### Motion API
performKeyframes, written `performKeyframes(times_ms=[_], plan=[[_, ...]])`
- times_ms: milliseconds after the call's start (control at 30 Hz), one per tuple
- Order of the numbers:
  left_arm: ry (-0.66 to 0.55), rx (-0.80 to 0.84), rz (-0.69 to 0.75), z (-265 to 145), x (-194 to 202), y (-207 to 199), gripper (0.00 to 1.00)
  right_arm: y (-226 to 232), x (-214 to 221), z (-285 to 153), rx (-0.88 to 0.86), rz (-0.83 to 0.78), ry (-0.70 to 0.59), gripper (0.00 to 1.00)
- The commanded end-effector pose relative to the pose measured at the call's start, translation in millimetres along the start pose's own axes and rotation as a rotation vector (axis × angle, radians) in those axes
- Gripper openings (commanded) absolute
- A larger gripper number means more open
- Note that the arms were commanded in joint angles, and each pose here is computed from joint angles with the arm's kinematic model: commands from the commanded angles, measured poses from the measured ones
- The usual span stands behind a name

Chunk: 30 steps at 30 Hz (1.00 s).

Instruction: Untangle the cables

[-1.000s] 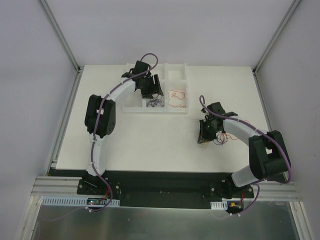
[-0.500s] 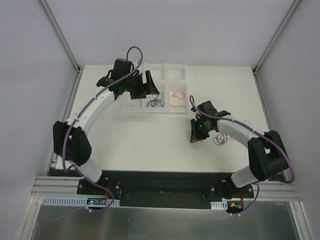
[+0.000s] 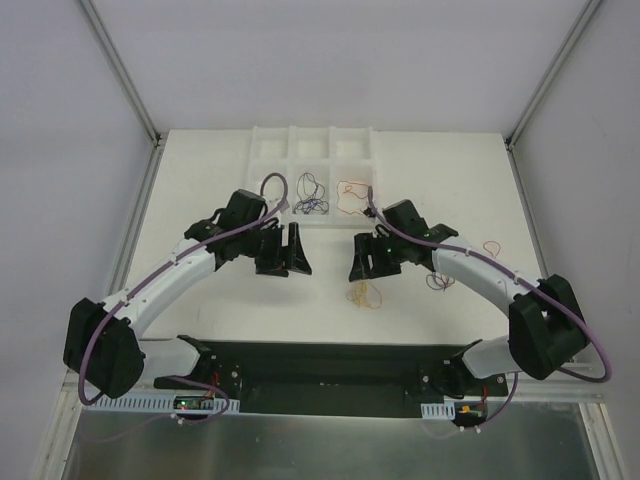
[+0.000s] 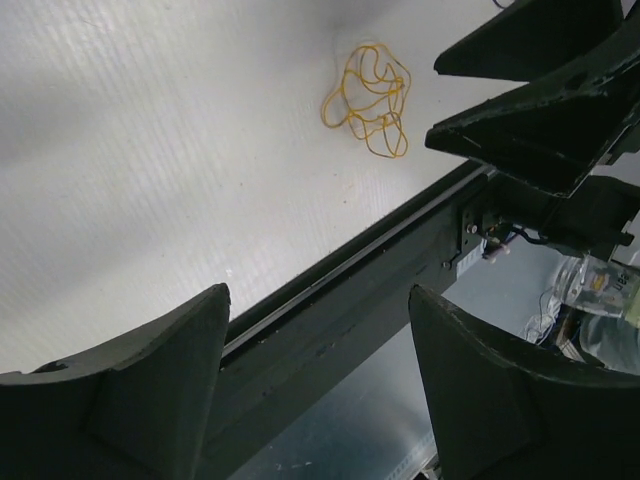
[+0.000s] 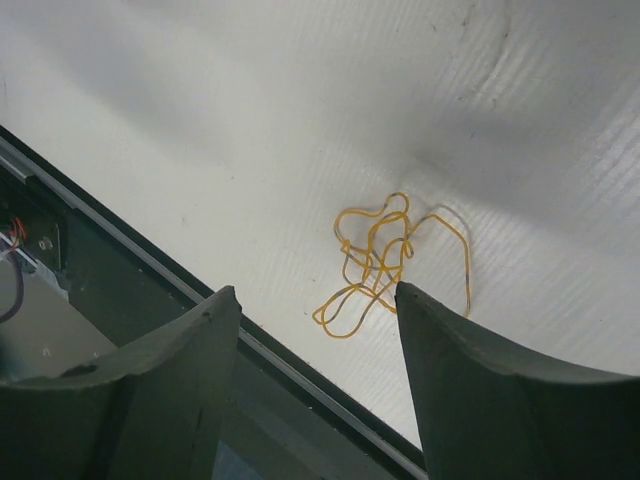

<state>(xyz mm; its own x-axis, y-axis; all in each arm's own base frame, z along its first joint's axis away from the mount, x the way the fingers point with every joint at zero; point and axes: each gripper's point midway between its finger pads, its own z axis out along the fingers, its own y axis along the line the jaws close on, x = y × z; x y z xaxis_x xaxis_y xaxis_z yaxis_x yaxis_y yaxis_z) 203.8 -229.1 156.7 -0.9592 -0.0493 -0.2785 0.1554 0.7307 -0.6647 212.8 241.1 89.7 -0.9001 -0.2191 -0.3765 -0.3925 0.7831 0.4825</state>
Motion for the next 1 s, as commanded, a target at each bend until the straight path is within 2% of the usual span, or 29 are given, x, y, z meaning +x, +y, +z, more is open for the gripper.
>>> performKeyframes(times_ms=[0,200,367,467,600,667,800,900,967], plan=[[0.071,0.053,0.033,11,10,-21,0.68,-5,3,-12,0.011,0.062,-0.017,0.62],[0.242,0.087,0.189,61,22,-57,0.54,-31,27,-19,0.050,0.173,-0.016,0.46],[0.281,0.069,0.359,108,15,-72,0.42,-47,41,-21,0.041,0.270,-0.004,0.30],[0.269,0.023,0.416,126,6,-65,0.39,-46,40,-18,0.020,0.254,-0.004,0.30],[0.273,-0.003,0.527,135,8,-55,0.57,-62,38,-10,0.107,0.249,0.032,0.36],[0.300,0.021,0.553,138,15,-57,0.60,-69,38,-7,0.181,0.242,0.067,0.37],[0.332,0.030,0.560,147,25,-58,0.59,-75,40,1,0.313,0.209,0.081,0.39],[0.317,0.015,0.543,148,25,-53,0.49,-82,38,5,0.373,0.206,0.052,0.39],[0.304,0.018,0.536,144,27,-52,0.48,-85,34,9,0.386,0.195,0.049,0.39]])
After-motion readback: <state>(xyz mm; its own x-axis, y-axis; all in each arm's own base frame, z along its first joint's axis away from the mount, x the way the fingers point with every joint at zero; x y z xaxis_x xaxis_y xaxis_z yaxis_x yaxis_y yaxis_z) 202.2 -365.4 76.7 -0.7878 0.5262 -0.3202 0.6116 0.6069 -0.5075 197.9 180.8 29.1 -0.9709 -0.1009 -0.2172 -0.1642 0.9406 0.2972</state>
